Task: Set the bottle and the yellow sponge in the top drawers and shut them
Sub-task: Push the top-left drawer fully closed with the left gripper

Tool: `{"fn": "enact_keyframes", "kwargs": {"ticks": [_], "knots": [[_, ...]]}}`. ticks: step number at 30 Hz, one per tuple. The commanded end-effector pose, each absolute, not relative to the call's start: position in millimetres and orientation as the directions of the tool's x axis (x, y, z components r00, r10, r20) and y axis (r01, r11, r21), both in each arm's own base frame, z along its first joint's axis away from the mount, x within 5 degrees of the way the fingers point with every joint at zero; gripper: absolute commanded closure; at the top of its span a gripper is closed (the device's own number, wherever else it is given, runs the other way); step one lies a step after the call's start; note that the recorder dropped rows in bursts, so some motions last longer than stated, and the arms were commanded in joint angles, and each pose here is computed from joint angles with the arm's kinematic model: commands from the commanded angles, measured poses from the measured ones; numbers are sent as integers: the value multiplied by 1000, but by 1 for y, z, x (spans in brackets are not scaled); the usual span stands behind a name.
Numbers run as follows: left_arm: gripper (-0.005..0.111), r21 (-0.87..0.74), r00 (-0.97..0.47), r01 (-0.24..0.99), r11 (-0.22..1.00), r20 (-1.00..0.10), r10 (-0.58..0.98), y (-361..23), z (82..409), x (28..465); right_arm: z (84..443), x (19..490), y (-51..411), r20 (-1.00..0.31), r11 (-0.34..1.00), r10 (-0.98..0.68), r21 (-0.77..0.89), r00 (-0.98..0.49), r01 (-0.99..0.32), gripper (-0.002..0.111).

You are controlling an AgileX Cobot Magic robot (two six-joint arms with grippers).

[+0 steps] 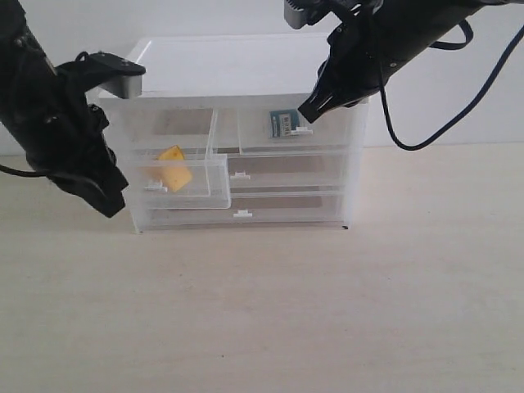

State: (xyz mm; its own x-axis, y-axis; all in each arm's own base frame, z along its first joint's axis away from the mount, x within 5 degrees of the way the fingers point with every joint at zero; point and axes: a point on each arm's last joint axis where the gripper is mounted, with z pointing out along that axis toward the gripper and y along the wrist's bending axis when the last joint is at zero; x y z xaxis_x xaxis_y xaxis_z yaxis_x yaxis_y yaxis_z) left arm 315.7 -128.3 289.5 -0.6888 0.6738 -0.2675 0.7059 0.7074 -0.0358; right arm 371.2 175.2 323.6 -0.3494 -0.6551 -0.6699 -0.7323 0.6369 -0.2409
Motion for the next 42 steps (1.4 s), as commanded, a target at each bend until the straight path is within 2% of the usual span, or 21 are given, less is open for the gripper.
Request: {"fn": "enact_keyframes", "kwargs": {"ticks": [1,9,12,17,26,30,35,39,42], "knots": [[103,-50,-763,583,811,-376,525,-136,278,334,326,373,174,-683,642,-645,-241,-344,-728,108],[103,-48,-781,481,876,-477,403,-146,256,370,326,373,174,-681,642,-644,-234,-348,-730,108],[103,-41,-760,472,881,-525,383,-148,260,381,326,372,174,-680,641,-645,-233,-349,-731,108],[103,-37,-684,428,903,-666,297,-154,273,400,326,372,174,-679,641,-645,-233,-350,-732,108],[103,-37,-629,379,925,-743,229,-152,264,430,325,371,175,-679,642,-640,-215,-360,-736,108],[103,-36,-641,378,925,-731,234,-150,262,430,325,371,175,-678,641,-641,-214,-361,-737,108],[103,-14,-691,428,903,-649,318,-148,266,416,324,369,175,-664,638,-646,-198,-378,-744,108],[103,6,-711,498,867,-570,412,-142,286,394,316,364,167,-557,605,-721,-214,-413,-767,108],[103,11,-707,517,856,-558,435,-136,313,374,313,363,151,-454,646,-733,-230,-507,-728,108]]}}
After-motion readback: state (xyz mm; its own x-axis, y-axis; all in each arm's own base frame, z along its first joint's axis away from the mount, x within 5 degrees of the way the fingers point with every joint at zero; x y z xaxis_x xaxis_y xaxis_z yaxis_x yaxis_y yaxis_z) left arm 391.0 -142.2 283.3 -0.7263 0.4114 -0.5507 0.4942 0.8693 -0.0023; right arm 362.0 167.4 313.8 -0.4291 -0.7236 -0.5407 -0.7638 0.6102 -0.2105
